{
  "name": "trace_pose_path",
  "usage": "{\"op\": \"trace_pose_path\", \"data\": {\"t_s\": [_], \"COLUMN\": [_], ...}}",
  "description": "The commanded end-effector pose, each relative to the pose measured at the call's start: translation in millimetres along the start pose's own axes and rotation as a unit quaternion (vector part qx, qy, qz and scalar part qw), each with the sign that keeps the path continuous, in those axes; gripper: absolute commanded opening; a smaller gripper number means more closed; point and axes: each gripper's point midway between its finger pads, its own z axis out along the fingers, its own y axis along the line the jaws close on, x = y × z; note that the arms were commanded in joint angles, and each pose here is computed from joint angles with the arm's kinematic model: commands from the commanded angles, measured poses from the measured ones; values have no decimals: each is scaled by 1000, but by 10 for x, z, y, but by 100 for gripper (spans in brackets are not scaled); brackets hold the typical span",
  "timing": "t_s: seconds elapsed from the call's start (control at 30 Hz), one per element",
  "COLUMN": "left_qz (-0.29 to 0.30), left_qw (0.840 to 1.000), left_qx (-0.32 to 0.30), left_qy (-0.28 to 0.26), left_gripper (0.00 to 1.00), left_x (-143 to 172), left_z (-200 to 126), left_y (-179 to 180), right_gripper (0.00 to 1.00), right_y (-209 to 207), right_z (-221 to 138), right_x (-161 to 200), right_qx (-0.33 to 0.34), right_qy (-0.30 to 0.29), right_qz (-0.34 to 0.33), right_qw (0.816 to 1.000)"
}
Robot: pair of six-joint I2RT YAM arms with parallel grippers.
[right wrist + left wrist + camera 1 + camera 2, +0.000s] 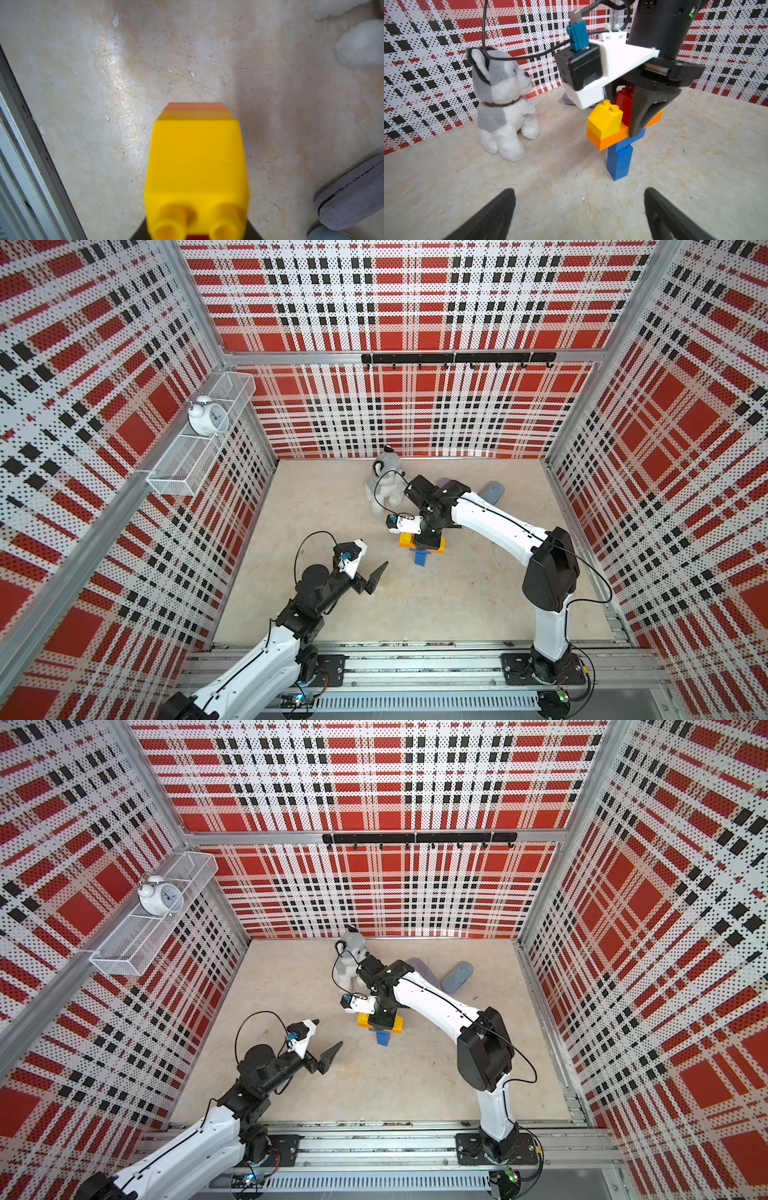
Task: Assemble a fork with lego
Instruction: Assemble the lego brick with the lego brick.
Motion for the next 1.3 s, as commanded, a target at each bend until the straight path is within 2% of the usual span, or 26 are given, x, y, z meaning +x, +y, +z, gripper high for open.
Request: {"op": "trace_pose_path", "data": {"t_s": [0.0, 0.57, 0.9, 1.27], "left_qz": [6, 6, 6, 5], "left_qw": [1000, 1000, 1000, 1000], "left_qx": [-2, 0, 0, 2], "left_qy": [-29, -29, -28, -27], "left_gripper": [98, 98, 98, 98], "left_x": [-226, -224, -223, -221], "left_z": [7, 8, 12, 20], "left_y": [38, 32, 33, 35], "right_gripper": [22, 21, 22, 22], "right_y": [-8, -109, -5, 29], "right_z": [83, 214, 314, 267], "right_x": [16, 49, 154, 217], "right_qx": [-6, 10, -17, -29], "right_qy": [3, 23, 30, 24], "right_qz": [-1, 26, 35, 30], "right_qw": [1000, 999, 999, 999]}}
